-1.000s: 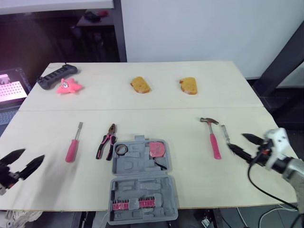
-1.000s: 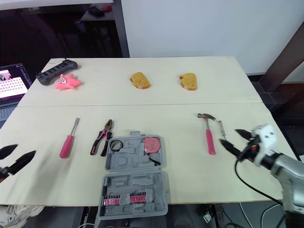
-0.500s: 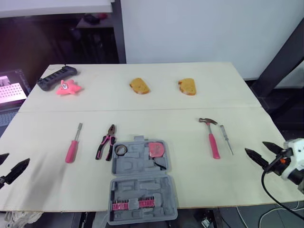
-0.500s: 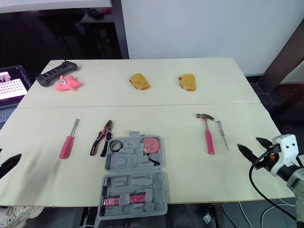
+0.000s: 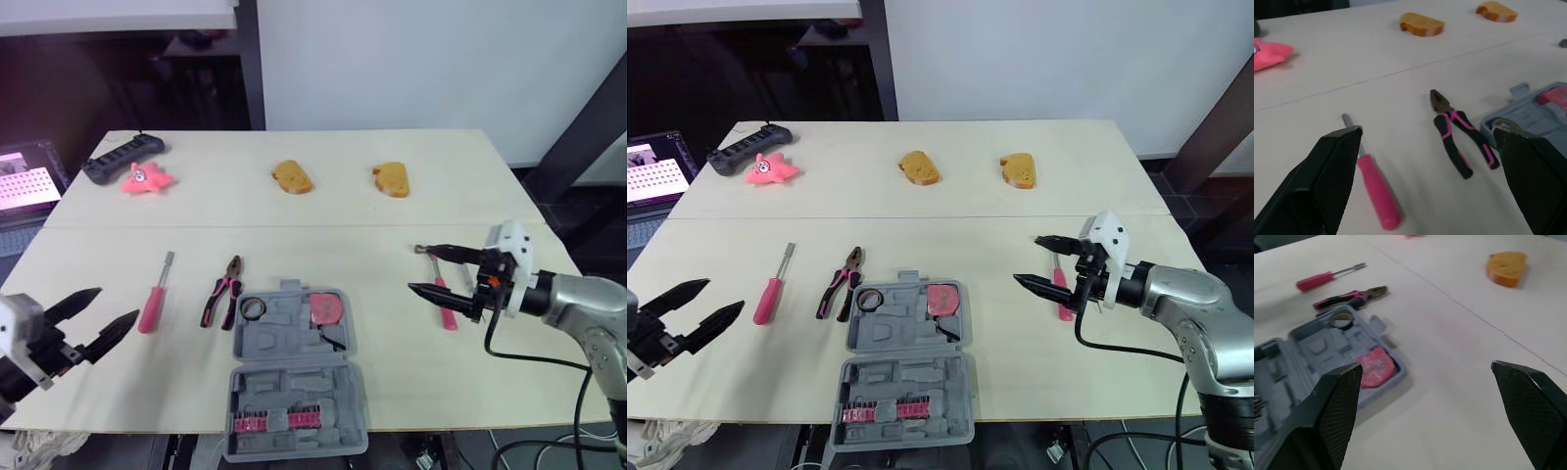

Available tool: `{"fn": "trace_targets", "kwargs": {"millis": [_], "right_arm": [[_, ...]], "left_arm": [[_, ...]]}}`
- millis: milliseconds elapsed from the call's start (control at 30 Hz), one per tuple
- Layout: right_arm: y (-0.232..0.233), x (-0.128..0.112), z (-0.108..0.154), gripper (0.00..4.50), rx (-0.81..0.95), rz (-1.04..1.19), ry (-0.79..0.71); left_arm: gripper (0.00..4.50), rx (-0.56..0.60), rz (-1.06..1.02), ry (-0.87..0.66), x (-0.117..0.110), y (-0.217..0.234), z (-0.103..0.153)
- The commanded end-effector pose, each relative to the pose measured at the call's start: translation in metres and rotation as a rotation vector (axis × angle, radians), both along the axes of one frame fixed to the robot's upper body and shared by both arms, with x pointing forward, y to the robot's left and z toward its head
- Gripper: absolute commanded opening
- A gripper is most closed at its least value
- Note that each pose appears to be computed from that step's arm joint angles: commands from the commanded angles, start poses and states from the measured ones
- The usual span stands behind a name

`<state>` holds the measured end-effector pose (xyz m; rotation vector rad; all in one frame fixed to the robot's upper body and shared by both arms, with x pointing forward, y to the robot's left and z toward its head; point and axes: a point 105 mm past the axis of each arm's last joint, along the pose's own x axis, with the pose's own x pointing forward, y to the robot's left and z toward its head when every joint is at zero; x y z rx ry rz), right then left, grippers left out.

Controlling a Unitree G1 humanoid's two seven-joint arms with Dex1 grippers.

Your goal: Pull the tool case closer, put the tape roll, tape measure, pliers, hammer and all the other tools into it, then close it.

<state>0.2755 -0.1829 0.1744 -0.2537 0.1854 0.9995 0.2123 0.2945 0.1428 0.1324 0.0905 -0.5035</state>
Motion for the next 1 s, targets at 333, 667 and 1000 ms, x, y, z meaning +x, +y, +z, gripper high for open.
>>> {"fn": "trace_targets", "kwargs": {"millis": [333, 667, 1000], "right_arm": [[0.048, -0.027, 0.031, 4.44, -0.080, 0.240, -0.051], [0.071, -0.030, 0.044, 4.44, -0.110, 0.341, -0.081], [0.079, -0.028, 0.043, 4.44, -0.135, 0.340, -0.087]], "left_arm": [[4.50, 0.036, -0.071, 0.049, 0.012, -0.049, 0.003], [4.50, -0.055, 0.173, 0.127, 0.046, -0.065, -0.015], [4.50, -0.087, 0.297, 0.280, 0.078, -0.066, -0.024]]}}
